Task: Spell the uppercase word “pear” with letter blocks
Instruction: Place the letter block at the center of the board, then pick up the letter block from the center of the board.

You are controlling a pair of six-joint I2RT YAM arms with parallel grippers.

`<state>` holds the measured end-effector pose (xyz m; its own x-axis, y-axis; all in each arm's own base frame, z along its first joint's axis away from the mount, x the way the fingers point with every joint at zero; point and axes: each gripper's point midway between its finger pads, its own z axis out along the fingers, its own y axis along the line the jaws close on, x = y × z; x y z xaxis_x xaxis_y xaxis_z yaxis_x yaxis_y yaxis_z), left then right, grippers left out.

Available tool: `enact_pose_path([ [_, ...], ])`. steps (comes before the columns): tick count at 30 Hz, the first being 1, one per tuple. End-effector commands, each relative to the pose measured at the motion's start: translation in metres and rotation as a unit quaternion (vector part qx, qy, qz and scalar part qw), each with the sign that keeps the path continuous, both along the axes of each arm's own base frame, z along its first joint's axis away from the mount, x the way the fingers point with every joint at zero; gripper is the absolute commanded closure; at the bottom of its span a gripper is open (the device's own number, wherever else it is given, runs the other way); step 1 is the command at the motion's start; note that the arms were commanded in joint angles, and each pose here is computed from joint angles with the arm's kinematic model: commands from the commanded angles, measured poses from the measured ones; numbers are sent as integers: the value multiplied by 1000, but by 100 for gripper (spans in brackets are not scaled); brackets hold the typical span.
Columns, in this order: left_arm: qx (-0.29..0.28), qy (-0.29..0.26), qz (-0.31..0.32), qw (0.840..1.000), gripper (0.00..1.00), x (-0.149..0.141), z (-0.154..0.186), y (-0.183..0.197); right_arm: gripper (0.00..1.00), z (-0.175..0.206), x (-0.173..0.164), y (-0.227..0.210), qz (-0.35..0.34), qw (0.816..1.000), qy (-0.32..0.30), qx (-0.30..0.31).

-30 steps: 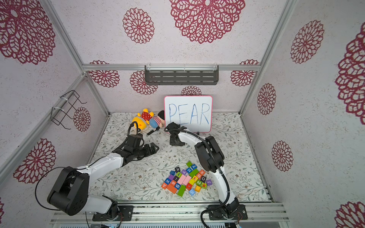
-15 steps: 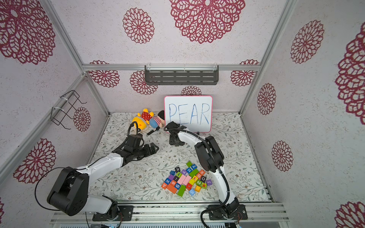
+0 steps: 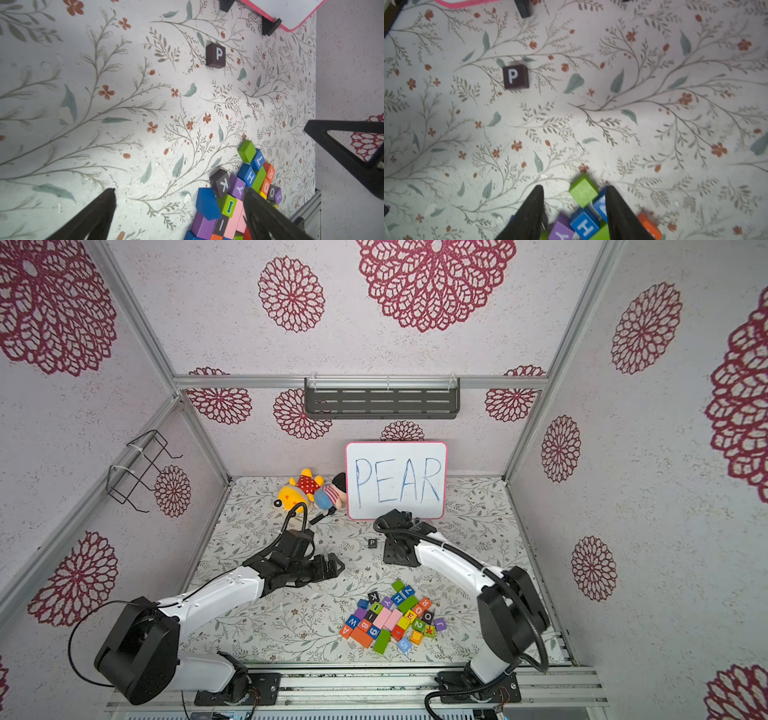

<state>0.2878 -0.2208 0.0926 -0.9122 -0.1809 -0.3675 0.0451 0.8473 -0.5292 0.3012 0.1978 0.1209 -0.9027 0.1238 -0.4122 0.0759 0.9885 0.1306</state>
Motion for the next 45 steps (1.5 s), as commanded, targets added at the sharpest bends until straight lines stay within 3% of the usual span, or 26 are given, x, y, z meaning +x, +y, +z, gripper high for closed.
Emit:
enact_pose_path([
  [1, -13, -17, -26, 999, 2, -6, 19, -17, 50, -6, -34, -26, -49, 998, 26, -8],
  [10, -28, -11, -64, 997, 2, -22, 13, -36, 53, -20, -86, -38, -104, 993, 38, 44],
  [21, -28, -10, -72, 997, 2, -31, 3, -36, 56, -46, -116, -41, -120, 989, 65, 52],
  [45, -33, -7, -78, 996, 2, -31, -9, -41, 61, -79, -119, -28, -116, 988, 89, 57],
])
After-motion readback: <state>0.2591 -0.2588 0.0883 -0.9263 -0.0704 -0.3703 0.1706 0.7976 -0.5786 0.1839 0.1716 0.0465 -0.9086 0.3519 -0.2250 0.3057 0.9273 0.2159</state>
